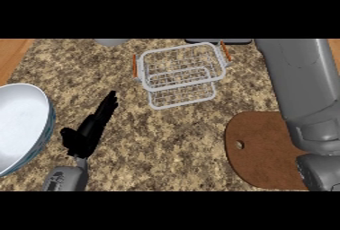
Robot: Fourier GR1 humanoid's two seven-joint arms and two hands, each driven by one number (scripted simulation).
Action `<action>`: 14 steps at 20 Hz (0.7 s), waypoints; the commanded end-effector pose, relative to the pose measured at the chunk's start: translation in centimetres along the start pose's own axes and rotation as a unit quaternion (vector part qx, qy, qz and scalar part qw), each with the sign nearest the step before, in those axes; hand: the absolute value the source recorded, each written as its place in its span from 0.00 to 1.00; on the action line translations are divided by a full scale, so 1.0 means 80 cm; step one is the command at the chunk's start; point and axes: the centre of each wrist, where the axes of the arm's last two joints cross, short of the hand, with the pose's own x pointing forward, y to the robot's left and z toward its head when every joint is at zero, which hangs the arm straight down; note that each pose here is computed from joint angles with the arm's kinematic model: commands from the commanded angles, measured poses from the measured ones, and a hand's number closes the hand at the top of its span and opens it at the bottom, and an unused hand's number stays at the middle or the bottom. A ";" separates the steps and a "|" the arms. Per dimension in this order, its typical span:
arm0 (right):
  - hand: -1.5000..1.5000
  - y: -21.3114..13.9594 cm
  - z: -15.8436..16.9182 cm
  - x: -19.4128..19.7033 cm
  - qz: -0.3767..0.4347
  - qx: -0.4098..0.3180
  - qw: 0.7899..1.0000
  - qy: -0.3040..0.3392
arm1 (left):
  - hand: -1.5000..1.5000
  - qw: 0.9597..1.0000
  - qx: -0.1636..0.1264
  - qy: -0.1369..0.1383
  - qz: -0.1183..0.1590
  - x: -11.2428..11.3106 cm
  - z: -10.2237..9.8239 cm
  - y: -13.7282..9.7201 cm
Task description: Pick the tomato from the cutting board and place it in the tiered basket
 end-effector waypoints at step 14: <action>1.00 0.126 -0.051 0.027 -0.080 0.063 0.995 0.015 | 0.50 1.000 -0.005 0.002 -0.004 -0.006 0.003 -0.022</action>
